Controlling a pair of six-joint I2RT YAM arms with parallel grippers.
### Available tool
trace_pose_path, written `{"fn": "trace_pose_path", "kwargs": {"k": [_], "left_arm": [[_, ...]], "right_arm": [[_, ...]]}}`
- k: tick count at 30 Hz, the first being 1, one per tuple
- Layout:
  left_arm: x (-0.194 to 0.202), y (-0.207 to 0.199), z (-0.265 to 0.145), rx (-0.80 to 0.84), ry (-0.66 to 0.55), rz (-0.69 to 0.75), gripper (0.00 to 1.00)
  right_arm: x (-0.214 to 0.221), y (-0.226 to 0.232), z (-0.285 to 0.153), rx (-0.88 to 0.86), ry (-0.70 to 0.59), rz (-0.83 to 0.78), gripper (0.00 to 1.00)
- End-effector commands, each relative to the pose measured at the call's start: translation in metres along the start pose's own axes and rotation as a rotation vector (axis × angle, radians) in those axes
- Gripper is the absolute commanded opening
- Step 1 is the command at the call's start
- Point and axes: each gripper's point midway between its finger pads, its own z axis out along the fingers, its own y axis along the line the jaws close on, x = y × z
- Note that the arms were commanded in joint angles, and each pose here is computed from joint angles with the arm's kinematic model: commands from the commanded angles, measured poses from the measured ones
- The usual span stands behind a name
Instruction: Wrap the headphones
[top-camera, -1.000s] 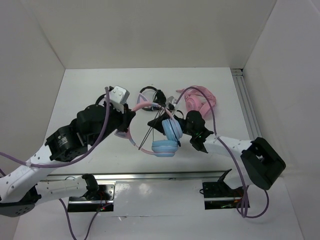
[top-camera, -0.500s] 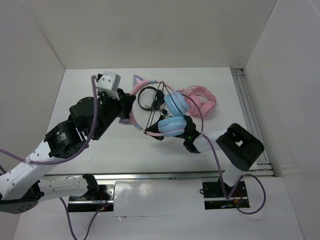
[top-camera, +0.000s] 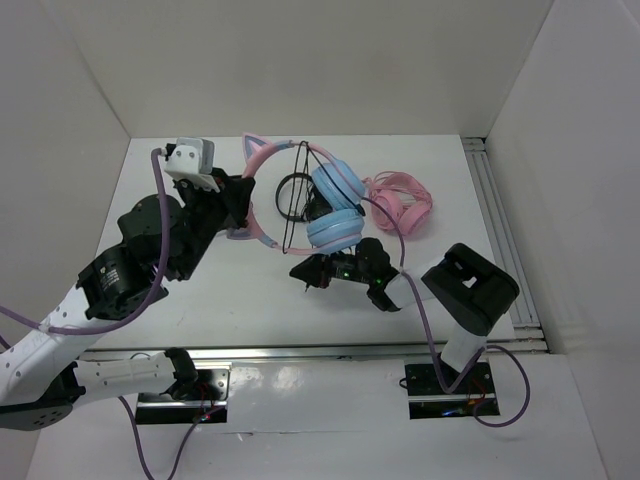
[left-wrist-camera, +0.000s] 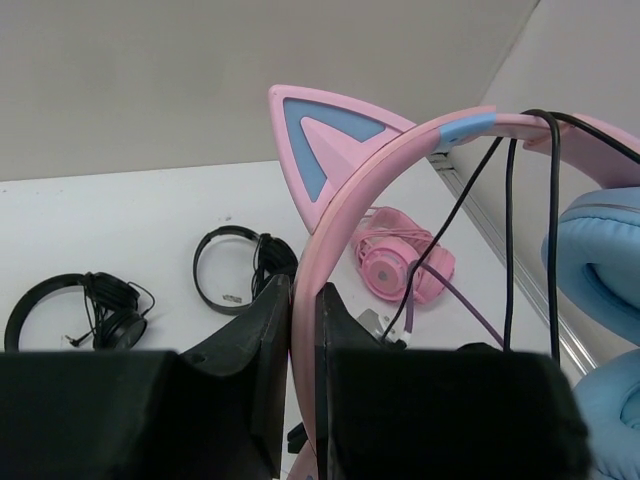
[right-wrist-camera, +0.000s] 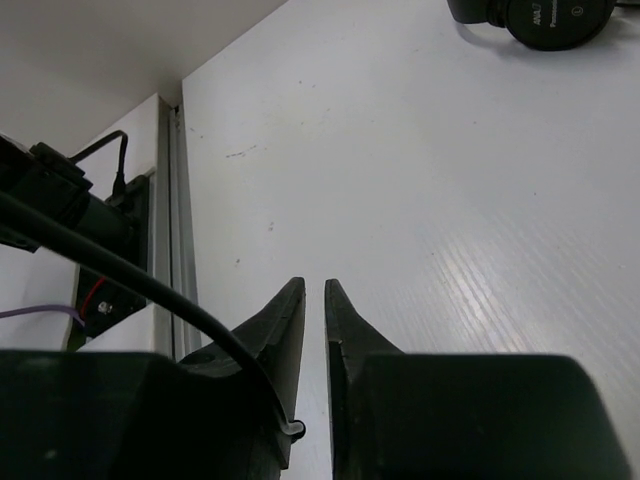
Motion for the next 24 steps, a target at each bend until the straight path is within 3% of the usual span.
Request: {"fn": "trace_pose_path", "kwargs": {"k": [1,9,24], "left_arm": [[-0.057,-0.001,-0.01,0.0,-0.161,-0.167,0.0],[-0.054,0.005,-0.011,-0.03,-0.159,-0.171,0.0],[-0.04,0.018,-0.008,-0.092,-0.175,-0.17,0.0]], "right_arm": [[-0.006,0.006,0.001,-0.03,-0.043,-0.034,0.23],[-0.001,0.008,-0.005,-0.026,-0.034,-0.028,0.31],[0.011,0.028,-0.008,-0.093,0.007,0.057,0.34]]}}
